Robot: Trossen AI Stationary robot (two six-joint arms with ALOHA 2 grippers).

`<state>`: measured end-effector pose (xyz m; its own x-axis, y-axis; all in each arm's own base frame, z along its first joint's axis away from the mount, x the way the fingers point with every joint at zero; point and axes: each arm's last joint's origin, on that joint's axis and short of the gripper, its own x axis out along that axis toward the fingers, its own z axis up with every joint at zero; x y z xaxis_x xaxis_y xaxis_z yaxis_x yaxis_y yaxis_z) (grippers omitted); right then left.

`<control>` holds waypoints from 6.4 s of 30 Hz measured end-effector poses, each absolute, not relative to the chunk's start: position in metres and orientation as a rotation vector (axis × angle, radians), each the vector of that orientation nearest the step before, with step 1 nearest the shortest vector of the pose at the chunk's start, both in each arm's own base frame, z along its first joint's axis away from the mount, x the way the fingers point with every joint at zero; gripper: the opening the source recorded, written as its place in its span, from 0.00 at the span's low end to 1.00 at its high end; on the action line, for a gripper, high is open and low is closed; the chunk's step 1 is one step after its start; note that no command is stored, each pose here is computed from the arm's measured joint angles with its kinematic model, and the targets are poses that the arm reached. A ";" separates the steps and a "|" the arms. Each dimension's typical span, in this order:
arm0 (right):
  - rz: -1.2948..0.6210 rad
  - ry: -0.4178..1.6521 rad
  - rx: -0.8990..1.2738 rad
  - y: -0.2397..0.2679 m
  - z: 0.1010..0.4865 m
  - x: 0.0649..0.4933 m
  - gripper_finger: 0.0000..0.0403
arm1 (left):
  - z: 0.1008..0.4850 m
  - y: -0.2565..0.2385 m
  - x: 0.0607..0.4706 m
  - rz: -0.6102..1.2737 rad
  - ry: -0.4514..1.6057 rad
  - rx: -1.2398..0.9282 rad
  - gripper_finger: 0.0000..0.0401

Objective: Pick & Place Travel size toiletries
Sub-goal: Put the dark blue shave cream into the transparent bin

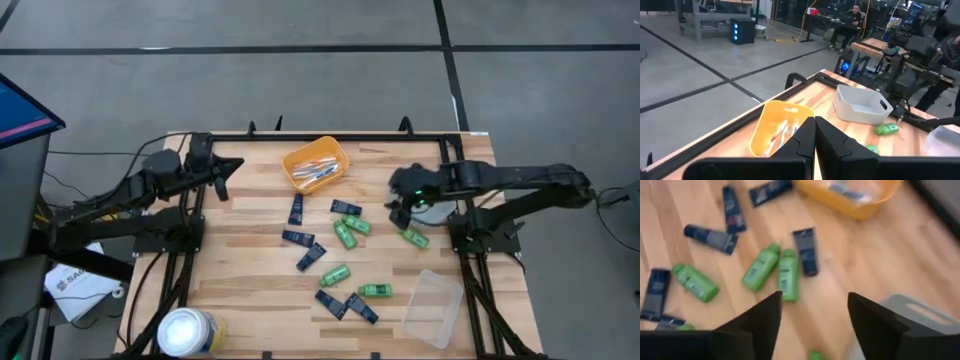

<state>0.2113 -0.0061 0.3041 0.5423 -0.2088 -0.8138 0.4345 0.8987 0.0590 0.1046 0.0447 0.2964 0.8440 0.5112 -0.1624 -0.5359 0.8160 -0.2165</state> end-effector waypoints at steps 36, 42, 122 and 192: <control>-0.176 1.478 0.137 -0.079 0.161 0.360 0.58 | 0.214 0.035 0.080 0.552 0.020 -0.312 0.00; -0.174 1.526 0.142 -0.088 0.144 0.359 0.58 | 0.214 0.036 0.080 0.548 0.015 -0.325 0.00; -0.759 1.746 0.721 0.232 0.247 0.185 0.33 | 0.215 0.033 0.082 0.431 0.020 -0.329 0.00; -0.367 1.688 0.603 0.227 0.140 0.370 0.62 | 0.215 0.033 0.082 0.436 0.023 -0.319 0.00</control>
